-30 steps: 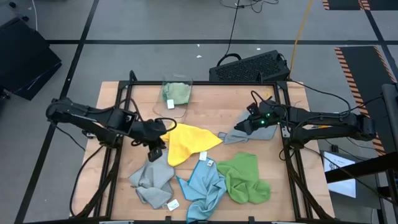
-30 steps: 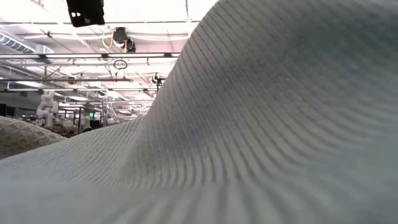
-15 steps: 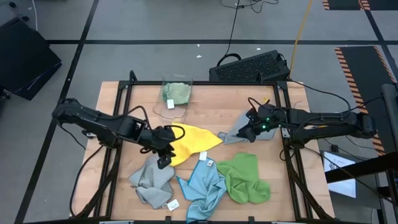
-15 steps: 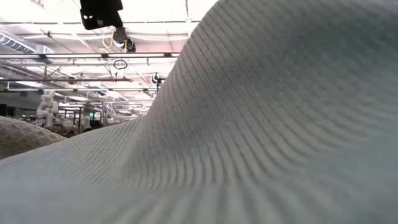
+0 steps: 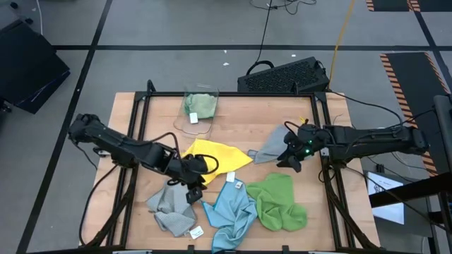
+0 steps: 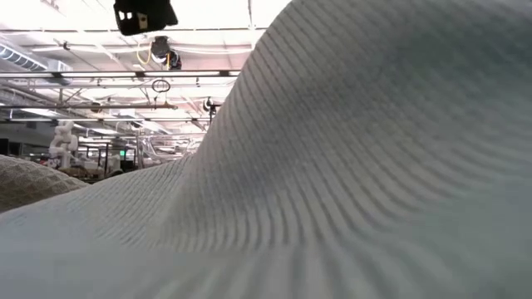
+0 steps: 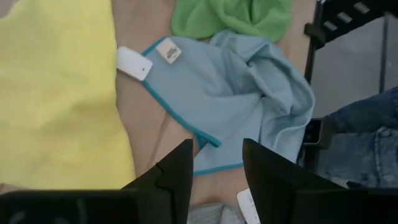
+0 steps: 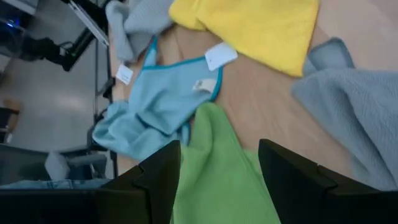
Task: Fold microfiber towels
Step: Fold the blue microfiber cloth
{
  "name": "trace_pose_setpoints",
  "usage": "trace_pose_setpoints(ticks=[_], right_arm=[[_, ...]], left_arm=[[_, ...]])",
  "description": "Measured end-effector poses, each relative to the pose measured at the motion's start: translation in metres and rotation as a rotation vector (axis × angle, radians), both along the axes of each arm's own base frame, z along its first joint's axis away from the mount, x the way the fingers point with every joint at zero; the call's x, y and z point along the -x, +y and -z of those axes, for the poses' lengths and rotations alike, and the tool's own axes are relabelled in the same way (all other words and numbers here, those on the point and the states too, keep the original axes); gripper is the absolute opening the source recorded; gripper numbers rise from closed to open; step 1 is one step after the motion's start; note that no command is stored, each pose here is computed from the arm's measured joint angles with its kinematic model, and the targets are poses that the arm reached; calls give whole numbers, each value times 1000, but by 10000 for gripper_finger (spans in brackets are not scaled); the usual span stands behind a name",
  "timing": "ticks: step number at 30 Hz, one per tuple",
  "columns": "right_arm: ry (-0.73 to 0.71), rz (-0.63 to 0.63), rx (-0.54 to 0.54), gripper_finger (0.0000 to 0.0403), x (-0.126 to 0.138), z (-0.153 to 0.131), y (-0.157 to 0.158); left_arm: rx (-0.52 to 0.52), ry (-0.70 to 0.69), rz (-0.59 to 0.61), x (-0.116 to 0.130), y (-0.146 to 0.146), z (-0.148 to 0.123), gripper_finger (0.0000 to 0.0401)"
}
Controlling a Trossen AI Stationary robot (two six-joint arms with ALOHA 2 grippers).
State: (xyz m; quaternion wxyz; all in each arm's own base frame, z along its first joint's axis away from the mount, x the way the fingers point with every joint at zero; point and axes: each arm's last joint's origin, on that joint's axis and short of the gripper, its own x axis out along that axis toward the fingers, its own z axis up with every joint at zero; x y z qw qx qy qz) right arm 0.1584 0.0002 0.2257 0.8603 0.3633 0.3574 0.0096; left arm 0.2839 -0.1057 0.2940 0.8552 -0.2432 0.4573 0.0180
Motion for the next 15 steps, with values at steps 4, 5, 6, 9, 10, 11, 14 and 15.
trace_pose_setpoints(ticks=[4, 5, 6, 9, 10, 11, 14, 15], right_arm=[[8, -22, 4, 208, 7, -2, 4], [11, -28, 5, 208, 9, -2, 5], [13, -36, 9, 208, 11, -2, 6], [16, -52, 23, 208, 15, -2, 7], [20, -56, 28, 208, 16, -2, 7], [17, -60, 35, 208, 16, -2, 7], [7, -81, 59, 208, 16, -2, 7], [3, -88, 69, 208, 16, -2, 7]], left_arm=[[5, -8, 2, -13, -6, 11, 141], [11, -9, 2, -15, -7, 13, 141], [23, -13, -2, -17, -8, 15, 141], [50, -7, -17, -20, -11, 18, 141], [59, -18, -16, -21, -13, 17, 141], [60, -20, -9, -21, -15, 16, 142], [46, -50, 4, -20, -22, 8, 145], [41, -55, 4, -20, -24, 6, 145]])
